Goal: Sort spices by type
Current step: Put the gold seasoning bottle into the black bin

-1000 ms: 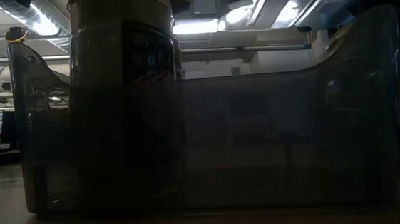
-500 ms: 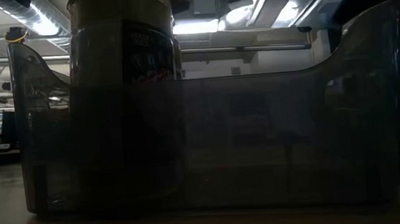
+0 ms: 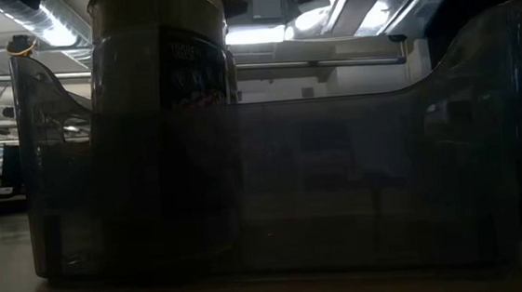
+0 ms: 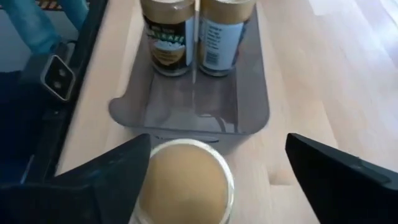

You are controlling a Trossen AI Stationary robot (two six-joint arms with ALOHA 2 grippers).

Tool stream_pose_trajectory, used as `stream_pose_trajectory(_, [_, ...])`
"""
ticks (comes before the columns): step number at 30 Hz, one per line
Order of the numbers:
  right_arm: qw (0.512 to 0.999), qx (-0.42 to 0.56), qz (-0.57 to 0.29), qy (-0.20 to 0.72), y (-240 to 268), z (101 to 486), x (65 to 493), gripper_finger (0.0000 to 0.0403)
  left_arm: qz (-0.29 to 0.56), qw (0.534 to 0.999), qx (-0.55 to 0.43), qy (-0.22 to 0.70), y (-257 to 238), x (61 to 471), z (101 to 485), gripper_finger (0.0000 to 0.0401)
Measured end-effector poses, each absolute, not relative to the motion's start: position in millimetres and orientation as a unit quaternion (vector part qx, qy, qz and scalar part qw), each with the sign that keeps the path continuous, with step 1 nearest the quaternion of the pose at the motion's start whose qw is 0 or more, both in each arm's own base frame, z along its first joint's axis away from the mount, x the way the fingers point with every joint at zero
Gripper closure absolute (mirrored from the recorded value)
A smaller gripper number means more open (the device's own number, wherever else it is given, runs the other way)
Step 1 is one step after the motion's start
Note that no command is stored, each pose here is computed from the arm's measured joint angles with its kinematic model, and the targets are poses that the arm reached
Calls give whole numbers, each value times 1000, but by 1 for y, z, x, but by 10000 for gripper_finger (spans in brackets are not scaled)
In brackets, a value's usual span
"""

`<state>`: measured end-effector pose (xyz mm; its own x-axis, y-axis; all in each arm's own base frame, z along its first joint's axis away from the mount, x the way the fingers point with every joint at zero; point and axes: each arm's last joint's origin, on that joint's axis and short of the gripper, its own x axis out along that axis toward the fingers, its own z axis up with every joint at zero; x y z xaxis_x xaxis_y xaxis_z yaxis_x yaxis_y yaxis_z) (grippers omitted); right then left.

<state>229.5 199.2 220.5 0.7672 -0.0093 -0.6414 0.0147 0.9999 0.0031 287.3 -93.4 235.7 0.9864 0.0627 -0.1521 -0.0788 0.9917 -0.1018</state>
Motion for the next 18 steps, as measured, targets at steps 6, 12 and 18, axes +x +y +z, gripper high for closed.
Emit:
stream_pose_trajectory(6, [934, -10, -4, 356, 196, 227, 219, 9, 37, 994, -67, 74, -93, 287, 236, 109])
stream_pose_trajectory(12, [952, -6, -30, 305, 186, 227, 185, 19, 37, 994, -69, 75, -93, 287, 235, 109])
stream_pose_trajectory(18, [968, 21, 0, 251, 186, 221, 172, 19, 37, 994, -66, 77, -93, 287, 235, 109])
